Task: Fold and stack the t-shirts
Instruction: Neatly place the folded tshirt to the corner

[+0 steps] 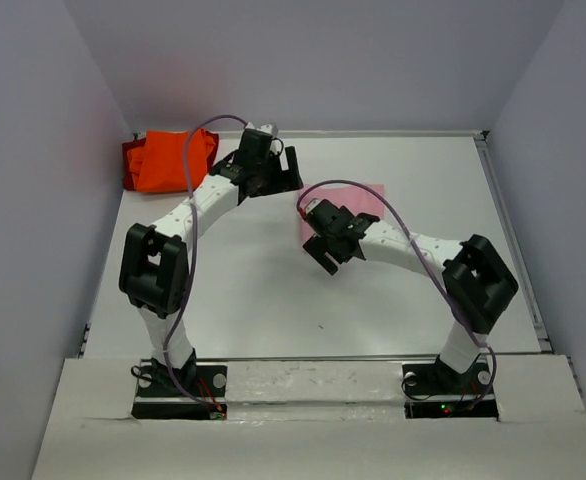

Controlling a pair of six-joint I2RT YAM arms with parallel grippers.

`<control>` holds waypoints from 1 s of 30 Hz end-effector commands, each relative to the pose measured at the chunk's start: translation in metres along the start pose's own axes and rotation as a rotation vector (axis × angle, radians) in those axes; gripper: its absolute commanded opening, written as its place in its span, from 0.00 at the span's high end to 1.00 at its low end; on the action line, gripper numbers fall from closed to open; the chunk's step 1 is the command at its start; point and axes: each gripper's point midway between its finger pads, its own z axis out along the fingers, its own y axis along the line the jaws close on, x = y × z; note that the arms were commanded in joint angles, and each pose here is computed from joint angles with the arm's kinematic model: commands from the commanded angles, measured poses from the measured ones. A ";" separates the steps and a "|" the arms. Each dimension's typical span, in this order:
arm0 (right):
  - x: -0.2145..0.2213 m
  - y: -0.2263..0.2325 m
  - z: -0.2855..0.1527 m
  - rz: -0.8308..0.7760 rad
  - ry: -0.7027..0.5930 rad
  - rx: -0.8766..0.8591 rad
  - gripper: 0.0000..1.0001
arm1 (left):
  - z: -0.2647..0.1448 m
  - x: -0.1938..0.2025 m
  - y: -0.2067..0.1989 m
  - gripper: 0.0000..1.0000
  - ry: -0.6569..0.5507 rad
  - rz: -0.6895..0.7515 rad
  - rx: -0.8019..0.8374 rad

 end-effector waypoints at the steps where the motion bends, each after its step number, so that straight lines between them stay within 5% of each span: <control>1: -0.009 -0.031 -0.003 -0.005 -0.067 0.167 0.00 | -0.004 -0.002 -0.016 0.01 -0.004 0.045 0.020; 15: -0.018 0.001 0.067 -0.081 -0.112 0.135 0.06 | -0.023 -0.021 -0.014 0.01 -0.063 0.021 0.007; 18: -0.018 0.011 0.078 -0.079 -0.105 0.108 0.29 | -0.030 -0.031 -0.007 0.01 -0.093 -0.015 -0.001; 19: -0.018 0.015 0.080 -0.069 -0.103 0.091 0.47 | -0.030 -0.029 -0.005 0.01 -0.091 -0.034 0.001; 20: -0.017 0.011 0.084 -0.053 -0.097 0.095 0.99 | -0.029 -0.031 -0.001 0.01 -0.094 -0.052 0.003; 30: -0.029 -0.007 0.068 0.040 -0.131 0.070 1.00 | -0.007 0.064 0.028 0.01 0.017 -0.404 0.195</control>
